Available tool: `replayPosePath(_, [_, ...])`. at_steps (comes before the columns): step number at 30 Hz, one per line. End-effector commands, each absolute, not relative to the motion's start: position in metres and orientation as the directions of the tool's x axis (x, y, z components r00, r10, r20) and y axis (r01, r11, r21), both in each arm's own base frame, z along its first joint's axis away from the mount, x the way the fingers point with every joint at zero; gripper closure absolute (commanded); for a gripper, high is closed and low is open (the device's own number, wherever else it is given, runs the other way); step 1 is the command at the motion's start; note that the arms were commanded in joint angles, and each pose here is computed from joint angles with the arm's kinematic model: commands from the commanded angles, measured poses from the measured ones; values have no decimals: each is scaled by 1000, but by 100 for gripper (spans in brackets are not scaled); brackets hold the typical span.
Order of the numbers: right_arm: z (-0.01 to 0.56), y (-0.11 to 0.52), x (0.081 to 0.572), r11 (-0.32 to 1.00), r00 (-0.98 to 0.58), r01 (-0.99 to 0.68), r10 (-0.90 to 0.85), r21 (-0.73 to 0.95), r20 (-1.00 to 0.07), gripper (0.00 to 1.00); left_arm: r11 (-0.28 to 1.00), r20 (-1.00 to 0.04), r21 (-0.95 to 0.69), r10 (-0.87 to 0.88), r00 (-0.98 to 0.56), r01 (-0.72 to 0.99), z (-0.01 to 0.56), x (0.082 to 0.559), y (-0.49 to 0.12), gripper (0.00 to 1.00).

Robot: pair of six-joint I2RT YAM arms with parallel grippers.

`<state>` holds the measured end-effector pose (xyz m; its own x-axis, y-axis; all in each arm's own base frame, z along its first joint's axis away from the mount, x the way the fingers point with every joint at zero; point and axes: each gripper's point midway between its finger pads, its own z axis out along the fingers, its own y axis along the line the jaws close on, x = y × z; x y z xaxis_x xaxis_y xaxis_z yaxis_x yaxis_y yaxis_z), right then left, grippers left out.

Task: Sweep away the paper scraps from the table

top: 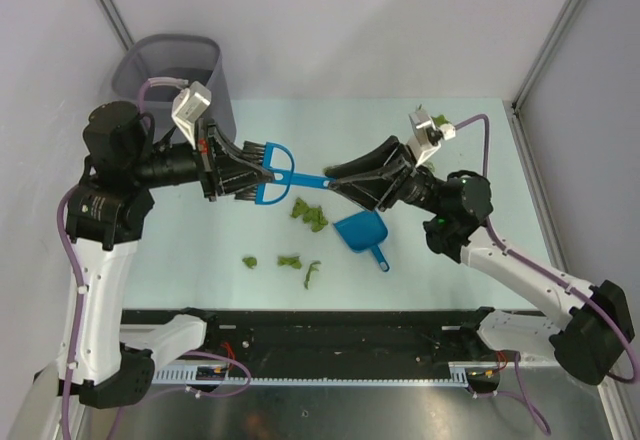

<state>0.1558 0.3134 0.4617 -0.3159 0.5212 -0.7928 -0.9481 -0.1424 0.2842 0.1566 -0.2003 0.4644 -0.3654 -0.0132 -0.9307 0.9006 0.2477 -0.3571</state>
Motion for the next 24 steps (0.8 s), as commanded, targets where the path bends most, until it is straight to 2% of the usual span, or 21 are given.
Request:
replayPosePath(1, [464, 322, 176, -98, -345, -929, 578, 357, -739, 61, 220, -941, -334, -23, -337, 917, 472, 146, -199, 100])
replayPosePath(4, [462, 325, 177, -90, -349, -926, 575, 366, -740, 52, 219, -943, -330, -25, -333, 918, 474, 145, -199, 100])
replayPosePath(15, [462, 340, 171, -95, -341, -934, 534, 345, -774, 55, 226, -942, -332, -29, -334, 916, 474, 150, -200, 100])
replayPosePath(16, [461, 340, 170, -104, -346, -933, 529, 346, -775, 57, 223, -942, -331, -29, -333, 917, 474, 150, -200, 100])
replayPosePath(18, [461, 341, 169, -111, -344, -934, 525, 338, -778, 67, 222, -944, -327, -30, -329, 919, 475, 150, -200, 100])
replayPosePath(19, [464, 340, 168, -112, -338, -937, 527, 330, -780, 75, 220, -943, -328, -29, -330, 919, 474, 149, -200, 100])
replayPosePath(20, [465, 339, 168, -107, -330, -940, 527, 324, -783, 88, 220, -941, -334, -28, -336, 917, 473, 150, -200, 100])
replayPosePath(22, [464, 339, 169, -91, -323, -941, 527, 326, -786, 99, 219, -941, -335, -27, -337, 917, 472, 150, -200, 100])
replayPosePath(24, [466, 334, 170, -64, -305, -945, 528, 321, -792, 100, 224, -938, -342, -25, -346, 913, 467, 152, -200, 100])
